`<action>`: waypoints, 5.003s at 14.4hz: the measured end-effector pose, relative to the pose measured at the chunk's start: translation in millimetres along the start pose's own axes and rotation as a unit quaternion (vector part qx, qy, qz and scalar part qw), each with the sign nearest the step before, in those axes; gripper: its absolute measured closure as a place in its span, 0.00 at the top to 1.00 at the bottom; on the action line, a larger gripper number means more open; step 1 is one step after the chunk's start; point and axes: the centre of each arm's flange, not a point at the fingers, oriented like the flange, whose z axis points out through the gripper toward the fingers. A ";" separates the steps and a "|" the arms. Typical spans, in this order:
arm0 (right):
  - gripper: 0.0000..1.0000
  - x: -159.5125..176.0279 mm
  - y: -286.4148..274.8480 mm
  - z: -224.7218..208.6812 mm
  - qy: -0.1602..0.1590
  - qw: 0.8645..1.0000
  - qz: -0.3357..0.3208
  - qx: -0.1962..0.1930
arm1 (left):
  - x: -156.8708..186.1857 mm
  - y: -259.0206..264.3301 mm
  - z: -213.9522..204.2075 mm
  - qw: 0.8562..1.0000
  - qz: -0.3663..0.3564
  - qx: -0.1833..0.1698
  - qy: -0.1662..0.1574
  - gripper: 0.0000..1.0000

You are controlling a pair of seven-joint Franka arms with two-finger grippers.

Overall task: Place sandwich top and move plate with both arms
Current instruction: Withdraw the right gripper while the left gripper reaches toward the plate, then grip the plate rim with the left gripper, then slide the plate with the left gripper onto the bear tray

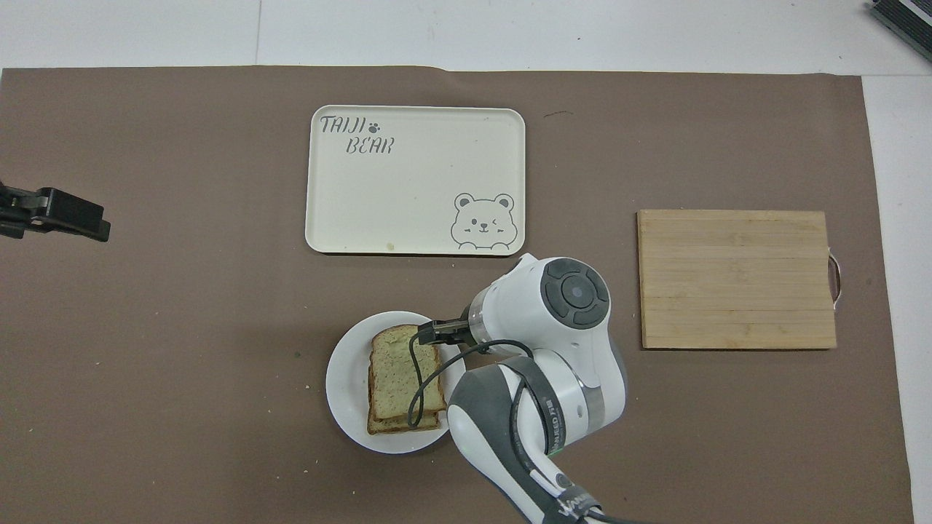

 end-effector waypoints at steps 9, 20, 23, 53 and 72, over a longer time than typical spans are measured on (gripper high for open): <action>1.00 37.9 87.5 -83.5 0.020 0.998 0.026 -0.058 | -1.2 -0.1 0.6 1.000 0.000 -0.001 -0.005 1.00; 1.00 25.0 177.2 -173.0 -0.032 0.990 0.084 -0.111 | -53.8 12.6 98.2 0.987 -0.028 -0.157 0.001 1.00; 1.00 20.6 213.0 -188.5 -0.046 0.987 0.100 -0.118 | -62.3 27.3 138.7 0.980 -0.006 -0.199 -0.012 1.00; 1.00 -21.2 248.3 -425.9 0.085 0.983 0.061 -0.148 | -161.4 128.1 370.8 0.935 0.031 -0.351 -0.029 0.15; 1.00 -21.4 257.1 -419.2 0.056 0.984 0.035 -0.163 | -20.9 65.2 304.3 0.899 -0.048 -0.434 -0.022 0.08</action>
